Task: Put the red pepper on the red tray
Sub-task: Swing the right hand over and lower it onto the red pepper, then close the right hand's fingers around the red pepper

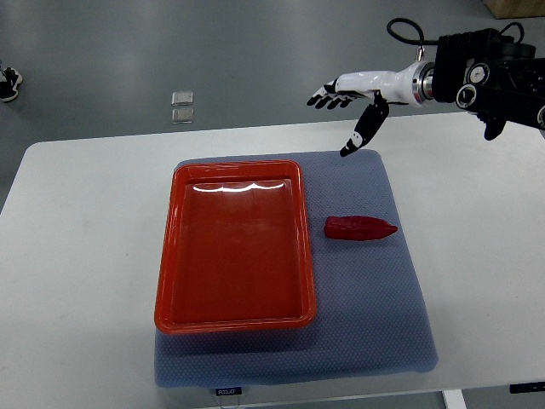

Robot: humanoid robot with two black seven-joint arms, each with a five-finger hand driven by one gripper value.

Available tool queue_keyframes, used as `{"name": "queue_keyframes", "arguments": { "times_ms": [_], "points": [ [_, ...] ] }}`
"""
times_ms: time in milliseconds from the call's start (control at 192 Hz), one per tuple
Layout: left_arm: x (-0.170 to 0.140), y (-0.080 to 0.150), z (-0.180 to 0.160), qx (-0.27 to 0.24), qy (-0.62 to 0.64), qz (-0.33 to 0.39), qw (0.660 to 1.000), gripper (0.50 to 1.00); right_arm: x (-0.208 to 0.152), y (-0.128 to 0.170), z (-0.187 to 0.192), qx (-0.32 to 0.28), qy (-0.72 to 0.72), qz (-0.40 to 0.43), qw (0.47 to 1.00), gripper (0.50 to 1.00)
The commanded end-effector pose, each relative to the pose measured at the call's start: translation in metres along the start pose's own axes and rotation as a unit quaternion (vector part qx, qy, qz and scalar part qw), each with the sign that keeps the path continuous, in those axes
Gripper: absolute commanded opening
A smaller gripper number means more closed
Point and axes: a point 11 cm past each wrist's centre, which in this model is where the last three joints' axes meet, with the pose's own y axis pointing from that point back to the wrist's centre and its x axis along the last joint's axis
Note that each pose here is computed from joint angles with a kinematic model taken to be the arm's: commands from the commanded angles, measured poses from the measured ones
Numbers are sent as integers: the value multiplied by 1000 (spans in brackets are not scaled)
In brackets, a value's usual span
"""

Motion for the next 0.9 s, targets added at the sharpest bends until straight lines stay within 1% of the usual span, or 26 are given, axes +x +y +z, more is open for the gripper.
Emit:
{"name": "queue_keyframes", "arguments": {
  "times_ms": [0,73,255,360,667,897],
  "points": [
    [0,0,0,0,0,0,1000,1000,-28,-10,5,-30,15,-34,999,917],
    [0,0,0,0,0,0,1000,1000,-42,-17,12,-59,23,-43,997,915],
    [0,0,0,0,0,0,1000,1000,-53,-17,27,-106,28,-50,993,915],
    [0,0,0,0,0,0,1000,1000,-68,-16,33,-106,18,-68,992,915],
    [0,0,0,0,0,0,1000,1000,-104,-12,23,-83,-3,-106,991,915],
    [0,0,0,0,0,0,1000,1000,-112,-18,24,-83,-8,-92,992,913]
  ]
}}
